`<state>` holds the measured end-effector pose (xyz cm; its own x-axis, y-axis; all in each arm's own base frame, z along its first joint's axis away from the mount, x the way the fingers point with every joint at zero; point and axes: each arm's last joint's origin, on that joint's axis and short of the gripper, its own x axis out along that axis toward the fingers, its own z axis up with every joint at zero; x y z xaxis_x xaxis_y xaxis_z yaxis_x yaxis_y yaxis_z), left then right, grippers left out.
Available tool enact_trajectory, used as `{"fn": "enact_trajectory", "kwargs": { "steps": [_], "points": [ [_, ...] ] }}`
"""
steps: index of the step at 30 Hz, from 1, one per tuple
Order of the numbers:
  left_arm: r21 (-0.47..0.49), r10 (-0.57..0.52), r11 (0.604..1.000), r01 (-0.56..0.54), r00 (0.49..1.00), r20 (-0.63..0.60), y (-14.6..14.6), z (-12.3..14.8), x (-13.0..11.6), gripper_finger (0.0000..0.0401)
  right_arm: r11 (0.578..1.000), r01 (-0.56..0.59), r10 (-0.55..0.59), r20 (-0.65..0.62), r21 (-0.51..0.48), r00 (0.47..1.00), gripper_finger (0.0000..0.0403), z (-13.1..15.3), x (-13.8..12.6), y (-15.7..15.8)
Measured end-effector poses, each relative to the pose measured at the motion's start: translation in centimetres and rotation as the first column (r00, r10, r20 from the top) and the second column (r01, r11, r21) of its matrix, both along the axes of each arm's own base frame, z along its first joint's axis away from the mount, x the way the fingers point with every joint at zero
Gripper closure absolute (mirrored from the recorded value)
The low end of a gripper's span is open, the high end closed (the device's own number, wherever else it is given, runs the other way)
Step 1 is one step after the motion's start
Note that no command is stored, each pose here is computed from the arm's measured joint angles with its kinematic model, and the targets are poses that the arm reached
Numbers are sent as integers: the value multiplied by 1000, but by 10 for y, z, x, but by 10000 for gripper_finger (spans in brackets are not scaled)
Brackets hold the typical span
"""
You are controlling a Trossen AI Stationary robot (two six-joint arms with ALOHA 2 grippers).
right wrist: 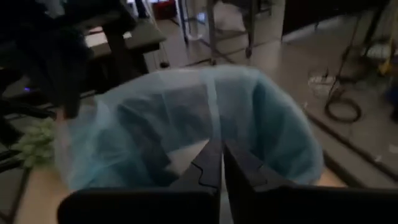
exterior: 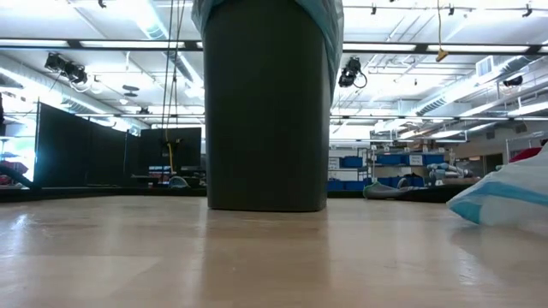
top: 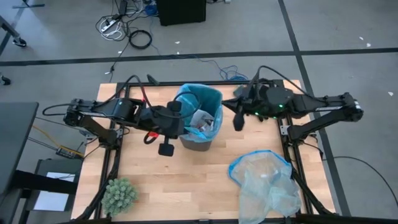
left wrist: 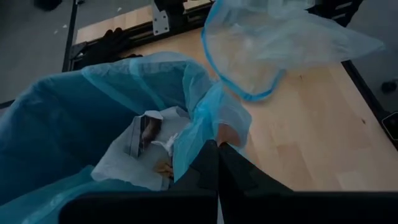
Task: Place trash/remove bag and relplace
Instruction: Remove the trash bag from the bin
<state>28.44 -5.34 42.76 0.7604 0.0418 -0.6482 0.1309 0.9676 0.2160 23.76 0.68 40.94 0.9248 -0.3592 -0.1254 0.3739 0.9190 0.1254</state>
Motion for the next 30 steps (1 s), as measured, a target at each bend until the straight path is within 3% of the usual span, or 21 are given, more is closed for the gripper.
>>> {"fn": "enact_trajectory", "kwargs": {
  "steps": [4,10,15,30],
  "points": [
    [1,0,1000,0,1000,-1,0,1,0,400,998,64,-64,-31,-12,997,400,-13,24,-21],
    [-8,27,1000,-27,1000,4,2,10,-6,400,993,-60,63,-28,98,998,402,-35,59,-31],
    [30,77,997,-77,997,7,5,19,-12,400,989,-82,92,-74,122,993,403,-53,78,-23],
    [162,120,979,-121,993,17,12,39,-28,400,985,-88,104,-102,150,989,403,-64,87,-24]
  ]
}}
